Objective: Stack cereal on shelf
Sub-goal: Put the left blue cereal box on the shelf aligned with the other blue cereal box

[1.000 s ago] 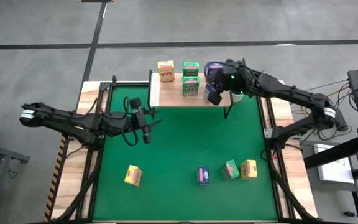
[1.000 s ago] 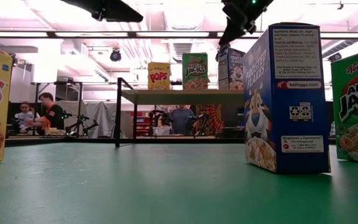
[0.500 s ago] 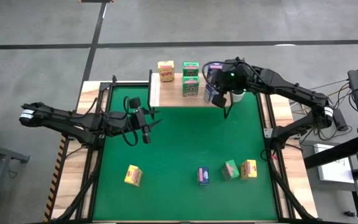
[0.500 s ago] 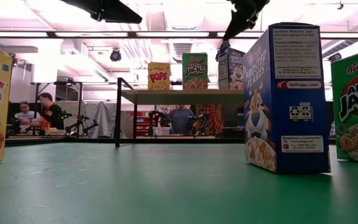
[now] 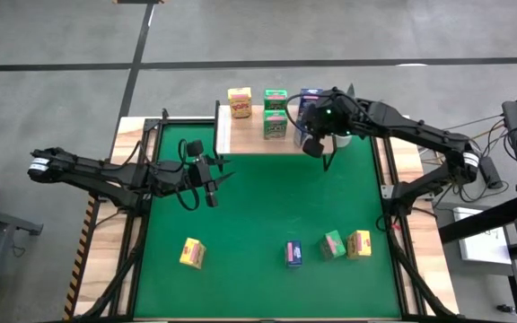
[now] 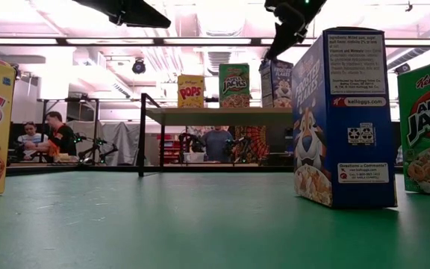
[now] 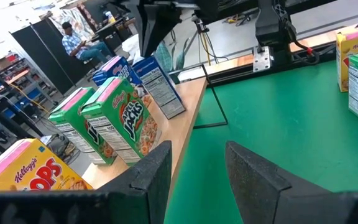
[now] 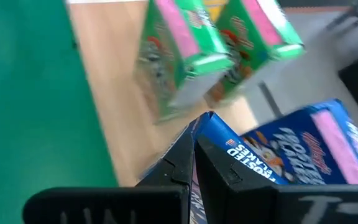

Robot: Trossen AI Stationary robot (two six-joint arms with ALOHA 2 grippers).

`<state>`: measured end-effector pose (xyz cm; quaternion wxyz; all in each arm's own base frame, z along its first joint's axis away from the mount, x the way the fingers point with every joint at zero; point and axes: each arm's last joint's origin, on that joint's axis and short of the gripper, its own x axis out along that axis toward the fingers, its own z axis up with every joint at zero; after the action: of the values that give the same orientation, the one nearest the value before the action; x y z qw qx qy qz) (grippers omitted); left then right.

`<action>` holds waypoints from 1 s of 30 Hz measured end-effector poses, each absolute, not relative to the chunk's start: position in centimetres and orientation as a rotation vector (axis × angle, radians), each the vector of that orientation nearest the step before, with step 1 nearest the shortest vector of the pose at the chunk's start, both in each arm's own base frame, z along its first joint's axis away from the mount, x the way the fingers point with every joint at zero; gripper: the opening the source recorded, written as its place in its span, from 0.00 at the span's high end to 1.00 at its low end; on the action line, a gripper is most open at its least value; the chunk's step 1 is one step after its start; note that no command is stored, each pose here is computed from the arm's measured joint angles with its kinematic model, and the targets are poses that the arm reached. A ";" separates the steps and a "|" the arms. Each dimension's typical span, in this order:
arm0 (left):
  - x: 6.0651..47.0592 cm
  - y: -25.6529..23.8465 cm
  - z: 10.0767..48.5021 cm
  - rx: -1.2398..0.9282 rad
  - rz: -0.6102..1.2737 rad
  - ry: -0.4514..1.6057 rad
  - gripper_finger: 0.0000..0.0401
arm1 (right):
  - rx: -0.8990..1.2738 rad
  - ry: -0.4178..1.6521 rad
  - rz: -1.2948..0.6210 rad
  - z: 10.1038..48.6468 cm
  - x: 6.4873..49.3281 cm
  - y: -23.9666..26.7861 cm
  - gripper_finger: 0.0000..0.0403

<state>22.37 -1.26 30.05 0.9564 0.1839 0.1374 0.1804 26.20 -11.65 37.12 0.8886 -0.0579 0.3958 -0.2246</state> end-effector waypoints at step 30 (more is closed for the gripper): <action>22.4 -1.3 30.0 0.373 0.366 0.279 0.67 | 0.128 0.752 -0.779 40.0 24.4 -12.5 0.98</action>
<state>22.38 -1.26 30.03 0.9565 0.1839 0.1376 0.1802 24.39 -12.47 40.02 0.8550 0.0611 0.3578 -0.3704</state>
